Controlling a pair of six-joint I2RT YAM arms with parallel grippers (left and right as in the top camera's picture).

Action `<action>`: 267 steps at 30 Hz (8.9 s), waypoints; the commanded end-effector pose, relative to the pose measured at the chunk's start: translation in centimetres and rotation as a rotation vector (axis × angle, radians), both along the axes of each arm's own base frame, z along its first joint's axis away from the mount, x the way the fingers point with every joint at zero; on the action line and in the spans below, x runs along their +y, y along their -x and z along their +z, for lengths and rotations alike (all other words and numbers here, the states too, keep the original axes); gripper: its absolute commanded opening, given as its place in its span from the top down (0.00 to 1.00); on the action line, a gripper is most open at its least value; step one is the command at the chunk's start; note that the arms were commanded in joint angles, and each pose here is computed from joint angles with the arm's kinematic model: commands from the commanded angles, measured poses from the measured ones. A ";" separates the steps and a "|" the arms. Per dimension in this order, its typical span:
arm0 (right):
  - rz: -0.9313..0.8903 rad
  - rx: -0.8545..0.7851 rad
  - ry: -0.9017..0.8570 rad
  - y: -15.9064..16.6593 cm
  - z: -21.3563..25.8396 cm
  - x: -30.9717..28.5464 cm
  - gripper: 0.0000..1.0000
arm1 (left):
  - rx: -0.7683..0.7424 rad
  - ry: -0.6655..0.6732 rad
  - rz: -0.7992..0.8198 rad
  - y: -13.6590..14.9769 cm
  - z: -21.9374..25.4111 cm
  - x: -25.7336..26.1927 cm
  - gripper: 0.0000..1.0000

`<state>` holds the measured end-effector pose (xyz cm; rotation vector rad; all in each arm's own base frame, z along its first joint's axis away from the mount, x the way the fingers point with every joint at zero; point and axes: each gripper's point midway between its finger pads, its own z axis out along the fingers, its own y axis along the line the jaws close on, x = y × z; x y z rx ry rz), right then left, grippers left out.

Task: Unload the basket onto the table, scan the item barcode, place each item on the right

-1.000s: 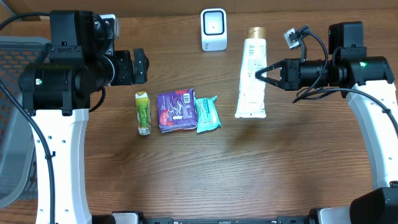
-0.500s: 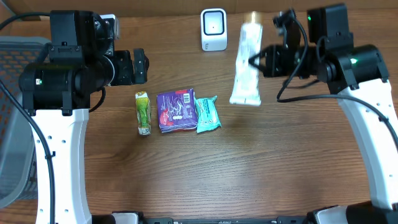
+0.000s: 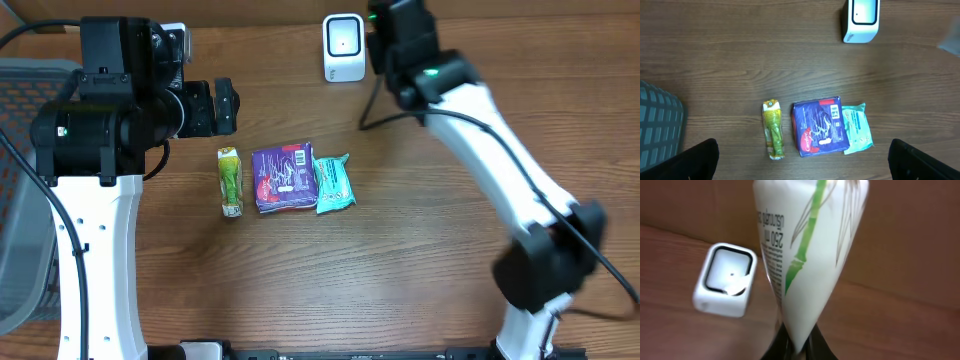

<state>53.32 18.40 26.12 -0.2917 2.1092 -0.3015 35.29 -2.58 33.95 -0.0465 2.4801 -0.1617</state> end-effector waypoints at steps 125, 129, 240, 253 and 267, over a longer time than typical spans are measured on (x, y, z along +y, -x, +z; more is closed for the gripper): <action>0.110 0.976 -0.798 17.5 -19.6 8.7 0.22 | -0.003 -0.005 -0.009 -0.2 0.1 -0.1 0.00; 0.054 1.032 -0.806 17.8 -22.2 8.9 0.25 | -0.003 -0.005 -0.009 -0.2 0.1 -0.1 0.00; 0.028 0.746 0.197 17.1 -25.0 -2.1 0.44 | -0.003 -0.005 -0.009 -0.2 0.1 -0.1 0.00; 0.034 0.820 0.205 18.1 -27.6 -2.0 0.56 | -0.003 -0.005 -0.009 -0.2 0.1 -0.1 0.00; 0.119 0.903 -0.100 18.5 -19.9 3.3 0.96 | -0.003 -0.005 -0.009 -0.2 0.1 -0.1 0.00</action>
